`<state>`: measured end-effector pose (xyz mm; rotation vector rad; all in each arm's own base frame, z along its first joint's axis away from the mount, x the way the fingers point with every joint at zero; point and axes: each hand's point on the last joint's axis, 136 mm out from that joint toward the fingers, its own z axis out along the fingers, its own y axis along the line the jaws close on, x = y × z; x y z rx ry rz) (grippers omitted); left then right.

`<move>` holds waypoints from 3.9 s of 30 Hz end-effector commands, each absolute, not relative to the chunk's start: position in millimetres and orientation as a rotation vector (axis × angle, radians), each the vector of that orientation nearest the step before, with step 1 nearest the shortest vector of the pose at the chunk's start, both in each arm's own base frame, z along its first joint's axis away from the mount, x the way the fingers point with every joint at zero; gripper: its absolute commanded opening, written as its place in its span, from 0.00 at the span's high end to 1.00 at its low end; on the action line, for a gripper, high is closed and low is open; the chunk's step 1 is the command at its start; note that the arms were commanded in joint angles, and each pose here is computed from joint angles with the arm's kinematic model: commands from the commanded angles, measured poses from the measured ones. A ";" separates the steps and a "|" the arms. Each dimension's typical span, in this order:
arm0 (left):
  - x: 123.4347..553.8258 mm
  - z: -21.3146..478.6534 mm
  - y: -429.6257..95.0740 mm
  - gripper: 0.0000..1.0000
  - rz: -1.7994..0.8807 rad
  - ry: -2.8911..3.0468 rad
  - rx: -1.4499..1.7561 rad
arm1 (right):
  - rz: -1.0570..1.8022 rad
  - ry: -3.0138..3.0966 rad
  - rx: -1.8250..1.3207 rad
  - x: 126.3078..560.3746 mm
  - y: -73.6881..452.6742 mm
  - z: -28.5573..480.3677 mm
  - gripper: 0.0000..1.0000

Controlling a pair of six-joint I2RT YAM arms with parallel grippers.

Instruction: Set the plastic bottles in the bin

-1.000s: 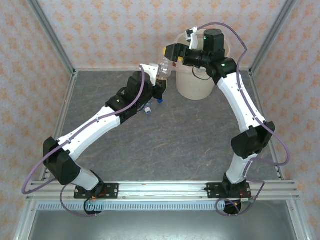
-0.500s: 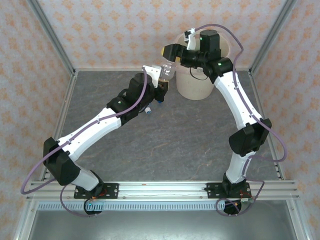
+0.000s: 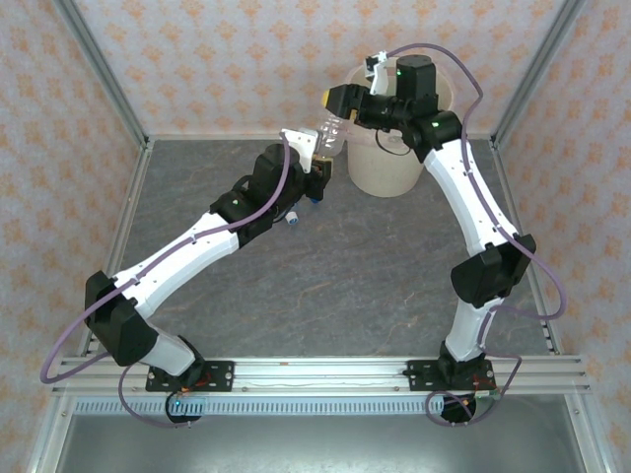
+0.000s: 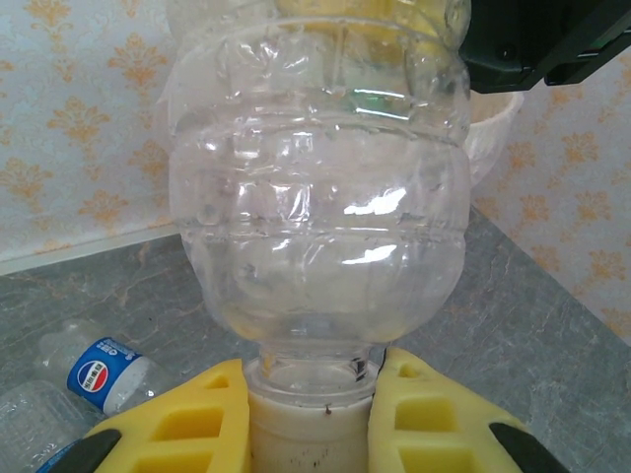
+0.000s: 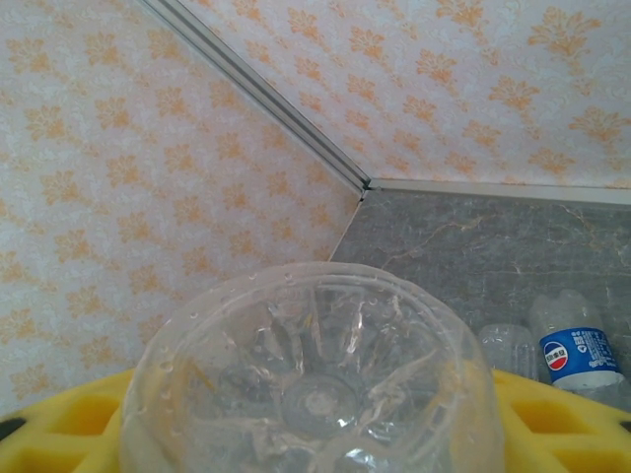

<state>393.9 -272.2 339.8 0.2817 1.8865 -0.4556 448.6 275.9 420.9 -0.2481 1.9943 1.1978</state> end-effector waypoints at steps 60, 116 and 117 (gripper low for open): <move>382.5 356.7 -211.4 0.01 -0.345 1.845 -0.038 | 0.770 1.628 0.628 609.7 56.3 443.8 0.00; 437.5 119.0 -173.5 0.33 -0.345 2.419 -0.601 | 0.880 1.742 0.028 389.3 121.0 463.2 0.00; 438.0 116.3 -174.7 0.33 -0.355 2.419 -0.602 | 0.890 1.746 0.016 387.5 123.1 461.6 0.00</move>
